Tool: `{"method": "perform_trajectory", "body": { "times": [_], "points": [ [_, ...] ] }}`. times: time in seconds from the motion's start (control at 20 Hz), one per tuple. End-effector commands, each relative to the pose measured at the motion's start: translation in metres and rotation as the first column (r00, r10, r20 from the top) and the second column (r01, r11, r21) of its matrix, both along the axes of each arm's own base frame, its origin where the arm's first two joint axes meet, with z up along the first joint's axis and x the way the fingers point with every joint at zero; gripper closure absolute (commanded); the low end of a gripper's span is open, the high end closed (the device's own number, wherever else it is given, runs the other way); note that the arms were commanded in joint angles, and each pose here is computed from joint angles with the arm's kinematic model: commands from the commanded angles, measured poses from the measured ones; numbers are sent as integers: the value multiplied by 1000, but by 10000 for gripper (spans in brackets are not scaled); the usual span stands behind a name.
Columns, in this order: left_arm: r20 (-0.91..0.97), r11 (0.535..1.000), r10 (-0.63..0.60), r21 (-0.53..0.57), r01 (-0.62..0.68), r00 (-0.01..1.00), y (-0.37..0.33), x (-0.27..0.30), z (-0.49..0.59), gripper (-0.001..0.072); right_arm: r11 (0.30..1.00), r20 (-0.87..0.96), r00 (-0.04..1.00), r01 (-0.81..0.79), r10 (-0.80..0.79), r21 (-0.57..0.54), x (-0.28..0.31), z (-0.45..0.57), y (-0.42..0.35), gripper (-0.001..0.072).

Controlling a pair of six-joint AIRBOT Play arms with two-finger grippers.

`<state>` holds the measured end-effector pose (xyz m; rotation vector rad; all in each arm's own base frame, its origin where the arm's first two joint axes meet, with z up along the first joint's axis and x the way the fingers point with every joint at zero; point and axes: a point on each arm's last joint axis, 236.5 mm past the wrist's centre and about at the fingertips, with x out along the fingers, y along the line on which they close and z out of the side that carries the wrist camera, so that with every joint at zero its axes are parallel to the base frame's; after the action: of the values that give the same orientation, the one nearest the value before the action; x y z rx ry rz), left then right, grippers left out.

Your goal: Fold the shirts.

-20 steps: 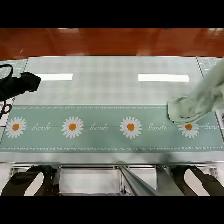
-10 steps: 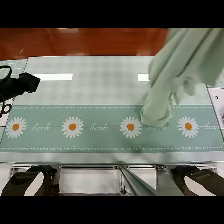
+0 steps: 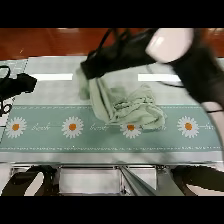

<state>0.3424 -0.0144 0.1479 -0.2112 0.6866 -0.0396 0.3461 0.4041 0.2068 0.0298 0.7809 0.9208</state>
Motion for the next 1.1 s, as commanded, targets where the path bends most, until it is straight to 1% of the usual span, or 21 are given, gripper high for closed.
{"method": "perform_trajectory", "body": {
  "times": [0.0,0.05,0.1,0.15,0.25,0.3,0.35,0.4,0.45,0.5,0.55,0.65,0.75,0.8,0.9,1.05],
  "points": [
    [-40,1000,14,23,-13,999,8,-6,-8,204,1000,-195,981,-20,18,-6,-10,-91,53,684],
    [-64,1000,1,-10,-1,998,1,-9,-13,204,1000,-243,970,-3,6,10,-7,-106,61,633],
    [-88,999,-14,-51,10,996,-8,-13,-20,204,999,-262,965,20,-13,26,1,-113,62,381],
    [-114,996,-28,-89,18,993,-16,-17,-28,204,998,-271,962,54,-43,33,15,-111,53,305],
    [-169,994,-38,-104,20,985,-19,-25,-44,204,993,-273,955,118,-115,-6,50,-90,-2,305],
    [-190,994,-32,-107,12,981,-16,-29,-47,204,983,-259,948,171,-183,-69,67,-79,-54,305],
    [-209,994,-20,-108,-3,978,-11,-33,-48,204,955,-231,933,240,-276,-173,80,-73,-117,305],
    [-239,993,-7,-115,-22,971,-6,-38,-52,204,893,-195,897,328,-396,-308,84,-71,-191,305],
    [-308,989,-11,-141,-34,951,-7,-51,-64,204,793,-156,831,428,-534,-433,78,-72,-269,305],
    [-391,984,-37,-174,-35,919,-12,-67,-81,204,702,-138,753,509,-643,-497,62,-78,-330,305],
    [-460,976,-67,-215,-38,885,-22,-81,-101,204,655,-148,686,575,-712,-490,44,-91,-365,305],
    [-518,954,-157,-301,-7,841,-45,-101,-143,204,607,-226,566,702,-793,-372,7,-140,-396,305],
    [-584,928,-161,-364,-79,796,-56,-116,-183,204,550,-378,434,784,-818,-289,-42,-206,-404,305],
    [-602,912,-157,-393,-120,783,-59,-116,-196,204,554,-459,405,792,-791,-255,-65,-233,-397,305],
    [-604,886,-140,-431,-173,785,-61,-102,-211,204,579,-556,387,785,-736,-220,-97,-266,-384,305],
    [-579,865,-59,-437,-248,813,-50,-64,-222,204,605,-578,385,756,-719,-249,-117,-284,-382,305]
  ]
}}
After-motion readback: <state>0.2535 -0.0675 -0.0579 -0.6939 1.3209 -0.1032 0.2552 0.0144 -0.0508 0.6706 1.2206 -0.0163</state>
